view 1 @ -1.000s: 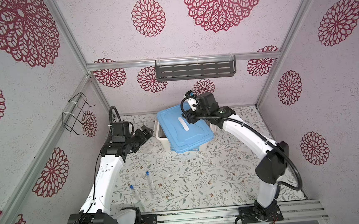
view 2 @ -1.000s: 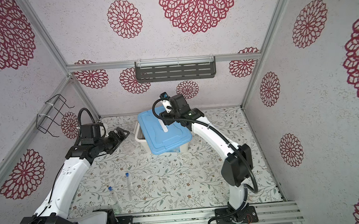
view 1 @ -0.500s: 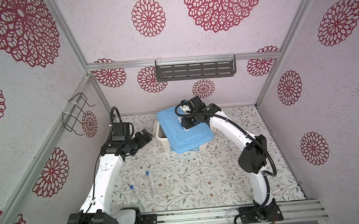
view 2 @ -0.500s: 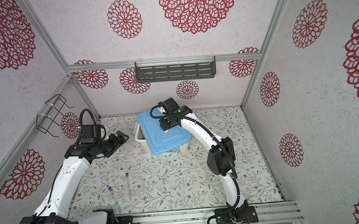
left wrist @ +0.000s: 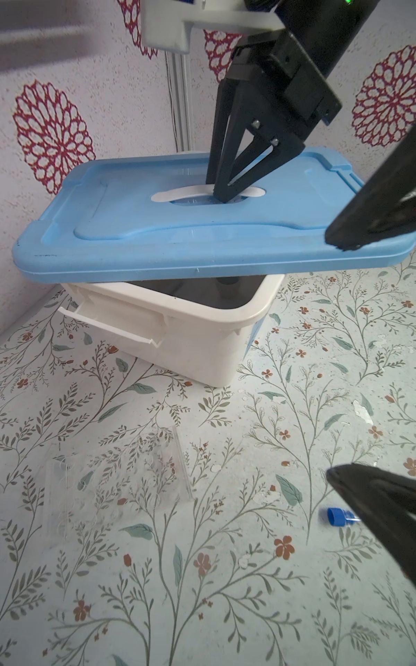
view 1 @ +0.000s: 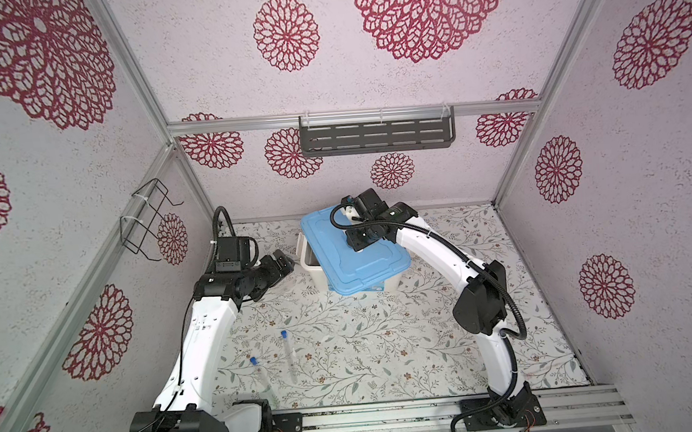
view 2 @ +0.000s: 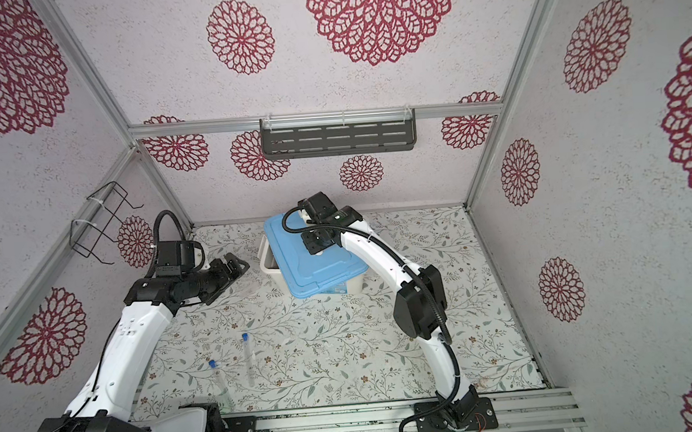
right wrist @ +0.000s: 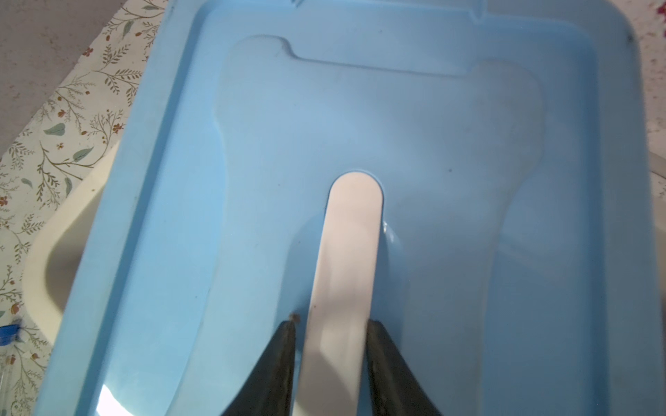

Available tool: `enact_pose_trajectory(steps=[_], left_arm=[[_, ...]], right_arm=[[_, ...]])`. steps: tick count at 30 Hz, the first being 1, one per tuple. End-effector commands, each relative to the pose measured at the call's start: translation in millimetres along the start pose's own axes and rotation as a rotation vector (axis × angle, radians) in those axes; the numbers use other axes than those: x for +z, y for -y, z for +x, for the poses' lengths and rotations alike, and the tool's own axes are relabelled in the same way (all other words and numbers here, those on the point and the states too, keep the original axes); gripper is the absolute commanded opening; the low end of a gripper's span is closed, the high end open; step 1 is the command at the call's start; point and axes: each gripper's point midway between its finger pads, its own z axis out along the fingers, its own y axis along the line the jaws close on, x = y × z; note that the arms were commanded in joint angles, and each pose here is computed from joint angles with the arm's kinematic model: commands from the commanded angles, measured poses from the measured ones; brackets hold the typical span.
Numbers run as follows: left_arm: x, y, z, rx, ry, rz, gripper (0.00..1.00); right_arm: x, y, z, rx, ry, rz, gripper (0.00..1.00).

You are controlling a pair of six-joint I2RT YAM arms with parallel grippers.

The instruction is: Organize the chemistry lab equipment

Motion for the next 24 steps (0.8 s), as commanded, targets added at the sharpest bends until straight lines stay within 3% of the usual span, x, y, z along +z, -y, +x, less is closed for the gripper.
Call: enact_pose_trajectory(steps=[1,10,24], left_arm=[[-7,3,-5,0.006,0.012,0.02,0.97],[-13,2,-7,-0.014,0.018,0.035,0.97],[0,10,-28,-0.031,0.015,0.083,0.98]], right_arm=[[3,4,6,-0.01,-0.029,0.035,0.32],[-15,1,4,-0.198,-0.032,-0.138,0.24],[-15,9,15,-0.594,-0.044,-0.183,0.17]])
